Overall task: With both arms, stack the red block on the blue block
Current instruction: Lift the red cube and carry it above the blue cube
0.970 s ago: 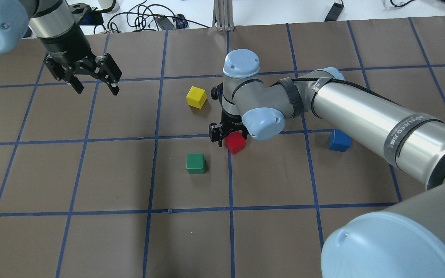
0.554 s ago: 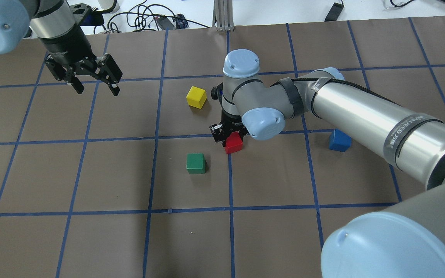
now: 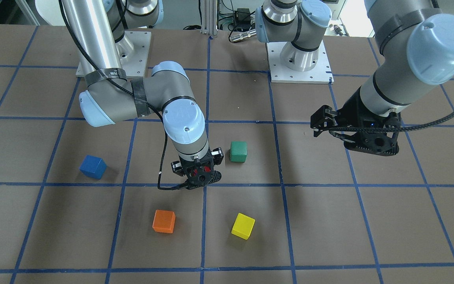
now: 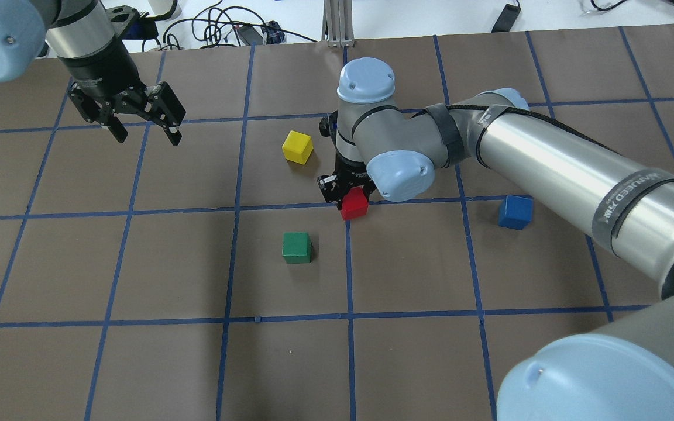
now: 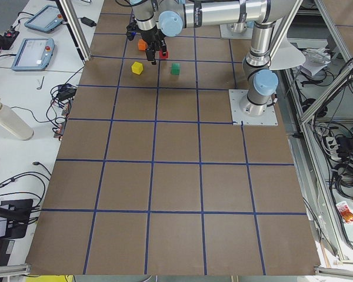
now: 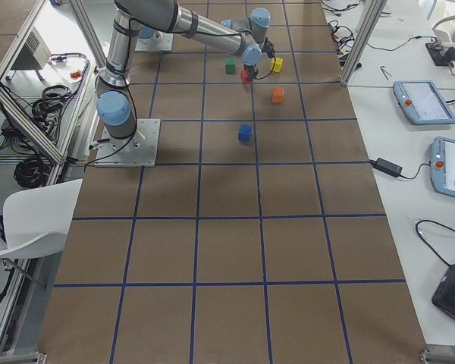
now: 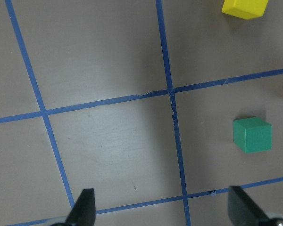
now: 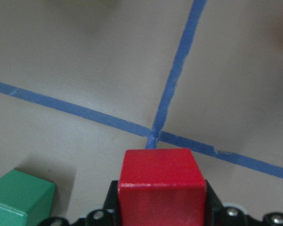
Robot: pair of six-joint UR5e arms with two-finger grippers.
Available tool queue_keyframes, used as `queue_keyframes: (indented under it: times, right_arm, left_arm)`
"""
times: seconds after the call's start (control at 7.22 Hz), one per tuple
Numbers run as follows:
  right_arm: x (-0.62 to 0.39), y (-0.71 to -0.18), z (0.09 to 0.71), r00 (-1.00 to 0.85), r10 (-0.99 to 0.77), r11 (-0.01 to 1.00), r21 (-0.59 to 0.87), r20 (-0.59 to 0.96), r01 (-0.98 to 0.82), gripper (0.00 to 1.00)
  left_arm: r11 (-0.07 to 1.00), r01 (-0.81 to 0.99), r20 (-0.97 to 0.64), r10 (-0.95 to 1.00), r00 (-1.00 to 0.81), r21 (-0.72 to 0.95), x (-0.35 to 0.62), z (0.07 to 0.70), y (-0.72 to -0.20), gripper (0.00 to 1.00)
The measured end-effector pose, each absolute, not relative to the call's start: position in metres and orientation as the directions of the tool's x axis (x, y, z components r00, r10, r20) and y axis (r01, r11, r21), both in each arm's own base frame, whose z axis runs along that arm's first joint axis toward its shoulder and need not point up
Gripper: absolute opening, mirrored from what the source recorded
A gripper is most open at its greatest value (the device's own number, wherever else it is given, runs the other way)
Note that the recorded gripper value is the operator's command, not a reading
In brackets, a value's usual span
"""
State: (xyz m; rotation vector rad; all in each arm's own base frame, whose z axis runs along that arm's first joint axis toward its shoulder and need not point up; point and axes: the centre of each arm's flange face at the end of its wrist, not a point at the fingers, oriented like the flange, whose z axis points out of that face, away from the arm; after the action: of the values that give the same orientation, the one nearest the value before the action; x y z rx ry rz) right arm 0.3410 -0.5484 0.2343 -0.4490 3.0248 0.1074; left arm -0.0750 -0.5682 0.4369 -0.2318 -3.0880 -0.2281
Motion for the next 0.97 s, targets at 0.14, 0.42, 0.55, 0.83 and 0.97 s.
queue_keyframes:
  times: [0.14,0.42,0.55,0.83,0.97]
  right_arm:
    - [0.33,-0.551,0.253,-0.959,-0.276,0.958,0.067,-0.062,-0.28,0.0]
    - [0.284,-0.559,0.301,-0.974,-0.221,0.972,0.072,-0.042,-0.223,0.0]
    - [0.252,-0.562,0.326,-0.982,-0.184,0.98,0.069,-0.04,-0.187,0.0]
    - [0.19,-0.564,0.357,-0.995,-0.101,0.992,0.079,-0.023,-0.102,0.0]
    - [0.159,-0.567,0.363,-0.998,-0.056,0.995,0.087,-0.001,-0.056,0.0]
  left_arm:
    - [0.978,0.151,0.048,0.145,-0.988,0.143,-0.075,0.437,-0.568,1.0]
    - [0.978,0.15,0.047,0.145,-0.988,0.144,-0.075,0.437,-0.568,1.0]
    - [0.979,0.145,0.047,0.139,-0.989,0.145,-0.075,0.436,-0.569,1.0]
    - [0.98,0.126,0.045,0.121,-0.992,0.151,-0.076,0.432,-0.571,1.0]
    - [0.98,0.124,0.045,0.118,-0.992,0.153,-0.077,0.43,-0.572,1.0]
